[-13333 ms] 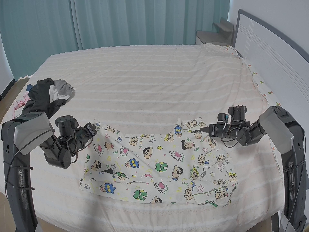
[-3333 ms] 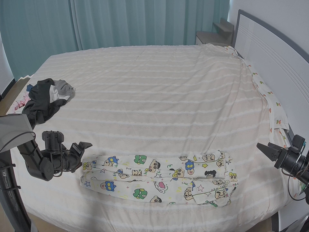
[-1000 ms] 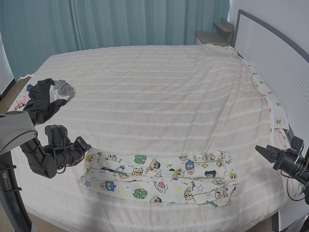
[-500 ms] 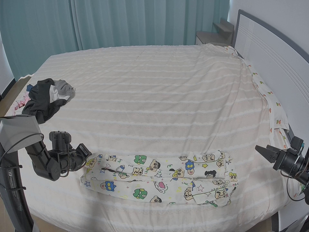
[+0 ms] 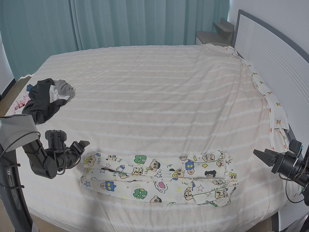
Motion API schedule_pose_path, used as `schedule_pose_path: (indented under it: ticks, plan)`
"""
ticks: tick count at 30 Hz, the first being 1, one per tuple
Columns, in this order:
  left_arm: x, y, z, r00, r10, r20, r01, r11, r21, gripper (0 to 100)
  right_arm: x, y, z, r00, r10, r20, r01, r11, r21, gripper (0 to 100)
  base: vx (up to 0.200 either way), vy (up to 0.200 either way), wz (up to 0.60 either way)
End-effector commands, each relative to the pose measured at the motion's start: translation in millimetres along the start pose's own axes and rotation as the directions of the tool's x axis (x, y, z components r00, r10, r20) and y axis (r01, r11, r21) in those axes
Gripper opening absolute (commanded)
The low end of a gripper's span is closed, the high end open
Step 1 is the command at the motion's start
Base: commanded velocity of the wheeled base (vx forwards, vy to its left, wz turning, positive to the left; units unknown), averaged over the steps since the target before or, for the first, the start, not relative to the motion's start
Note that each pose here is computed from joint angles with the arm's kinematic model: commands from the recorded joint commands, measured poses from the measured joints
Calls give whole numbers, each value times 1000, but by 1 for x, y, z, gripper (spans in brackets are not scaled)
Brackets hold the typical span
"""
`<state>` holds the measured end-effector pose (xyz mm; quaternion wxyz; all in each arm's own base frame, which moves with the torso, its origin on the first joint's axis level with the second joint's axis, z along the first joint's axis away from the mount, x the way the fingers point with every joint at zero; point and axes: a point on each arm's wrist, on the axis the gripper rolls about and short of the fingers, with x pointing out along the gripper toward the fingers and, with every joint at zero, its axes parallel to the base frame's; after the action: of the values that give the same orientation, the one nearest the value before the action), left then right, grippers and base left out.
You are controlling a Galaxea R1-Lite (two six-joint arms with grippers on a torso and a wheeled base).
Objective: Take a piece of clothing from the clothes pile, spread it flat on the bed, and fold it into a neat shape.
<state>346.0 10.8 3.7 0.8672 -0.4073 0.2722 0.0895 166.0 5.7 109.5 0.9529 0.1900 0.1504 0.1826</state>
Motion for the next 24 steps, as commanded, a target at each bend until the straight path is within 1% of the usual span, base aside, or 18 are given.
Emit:
schedule_pose_path:
  ticks: [1,2,3,5,7,8,9,10,11,12,13,15,17,20,21,24]
  plan:
    - [-11,5,17,998,23,66,-20,999,-45,100,5,-2,-10,998,4,-64,-3,1000,23,100,0,0,0]
    - [-12,5,18,997,25,73,-21,998,-53,100,6,-2,-11,998,2,-71,-1,1000,25,100,0,0,0]
    - [-18,6,26,995,25,96,-14,993,-114,100,11,-7,-14,995,-11,-98,14,999,34,100,0,0,0]
    - [-27,5,32,994,9,111,14,978,-210,100,22,-16,-16,991,-37,-125,43,998,46,100,0,0,0]
    - [-34,7,33,996,-10,91,33,965,-259,100,34,-29,-16,986,-65,-150,75,995,62,100,0,0,0]
    - [-37,8,32,998,-30,61,46,964,-263,100,43,-38,-18,982,-81,-170,94,993,66,100,0,0,0]
    - [-37,8,32,998,-30,61,46,964,-263,100,43,-38,-18,982,-81,-170,94,993,66,100,0,0,0]
    - [-43,10,26,998,-62,0,60,961,-270,100,58,-54,-27,967,-110,-229,129,989,70,100,0,0,0]
    - [-47,11,23,996,-84,-26,73,960,-271,100,67,-65,-34,956,-127,-264,148,987,59,100,0,0,0]
    - [-48,11,24,995,-91,-28,81,959,-271,100,70,-70,-37,951,-135,-277,156,986,56,100,0,0,0]
    - [-53,8,25,993,-116,-21,106,958,-266,100,78,-82,-48,935,-147,-322,170,985,43,100,0,0,0]
    - [-60,7,26,991,-137,-12,129,956,-263,100,89,-95,-61,917,-159,-366,185,982,35,100,0,0,0]
    - [-64,9,22,989,-147,-27,135,955,-262,100,102,-107,-69,908,-163,-385,194,980,43,100,0,0,0]
    - [-65,12,19,985,-169,-40,152,953,-262,100,113,-116,-78,895,-166,-414,206,977,53,100,0,0,0]
    - [-66,13,18,983,-177,-43,160,952,-260,100,119,-120,-83,883,-164,-439,212,975,61,100,0,0,0]
    - [-68,14,15,983,-179,-43,162,953,-256,100,131,-128,-84,873,-163,-459,218,973,70,100,0,0,0]
